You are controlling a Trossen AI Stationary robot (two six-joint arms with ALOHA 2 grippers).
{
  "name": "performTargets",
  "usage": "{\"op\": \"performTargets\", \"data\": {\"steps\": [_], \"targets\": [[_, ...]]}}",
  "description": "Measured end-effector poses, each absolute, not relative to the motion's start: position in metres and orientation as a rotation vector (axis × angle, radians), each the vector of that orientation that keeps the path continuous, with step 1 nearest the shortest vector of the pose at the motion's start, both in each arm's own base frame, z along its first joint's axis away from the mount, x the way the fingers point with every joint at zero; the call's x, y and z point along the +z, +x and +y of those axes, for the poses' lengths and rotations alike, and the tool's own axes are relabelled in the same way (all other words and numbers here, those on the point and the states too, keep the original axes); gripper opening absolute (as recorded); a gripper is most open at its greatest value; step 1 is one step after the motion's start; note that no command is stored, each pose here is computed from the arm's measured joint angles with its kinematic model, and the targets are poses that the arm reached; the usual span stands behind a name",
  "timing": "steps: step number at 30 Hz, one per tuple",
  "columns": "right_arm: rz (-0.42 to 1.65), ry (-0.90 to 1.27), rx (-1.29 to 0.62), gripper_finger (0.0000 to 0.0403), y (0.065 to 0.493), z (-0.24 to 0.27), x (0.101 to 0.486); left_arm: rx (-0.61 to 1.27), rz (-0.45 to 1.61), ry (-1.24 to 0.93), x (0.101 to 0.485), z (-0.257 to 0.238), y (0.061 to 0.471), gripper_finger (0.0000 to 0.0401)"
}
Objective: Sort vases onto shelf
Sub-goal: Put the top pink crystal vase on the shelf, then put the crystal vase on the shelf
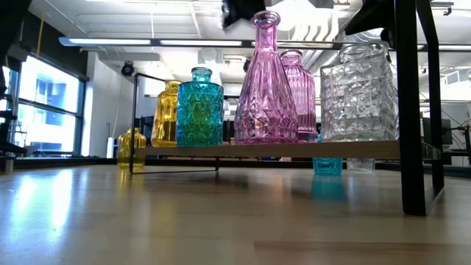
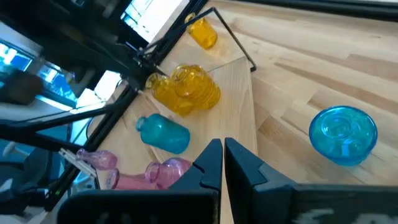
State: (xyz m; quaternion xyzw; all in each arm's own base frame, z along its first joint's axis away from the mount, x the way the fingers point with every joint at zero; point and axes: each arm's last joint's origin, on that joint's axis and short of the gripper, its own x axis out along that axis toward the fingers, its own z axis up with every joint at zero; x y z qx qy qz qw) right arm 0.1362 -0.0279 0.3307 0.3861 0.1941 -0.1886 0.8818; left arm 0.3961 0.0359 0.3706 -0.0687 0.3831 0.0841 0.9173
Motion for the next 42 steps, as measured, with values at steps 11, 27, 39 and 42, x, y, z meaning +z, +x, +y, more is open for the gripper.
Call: {"op": "performTargets", "data": {"steps": [11, 27, 39, 42], "targets": [[0.475, 0.683, -0.336, 0.0, 0.144, -0.028, 0.326, 0.146, 0.561, -0.207, 0.481, -0.003, 0.266, 0.0], [0.862, 0.391, -0.127, 0.0, 0.23, -0.057, 0.305, 0.198, 0.465, -0.295, 0.507, -0.05, 0.184, 0.0], [0.917, 0.238, -0.203, 0.0, 0.269, -0.109, 0.318, 0.578, 0.399, -0.214, 0.499, -0.046, 0.184, 0.0], [0.955, 0.19, -0.28, 0.0, 0.269, -0.119, 0.316, 0.7, 0.393, -0.189, 0.492, -0.044, 0.184, 0.0]]}}
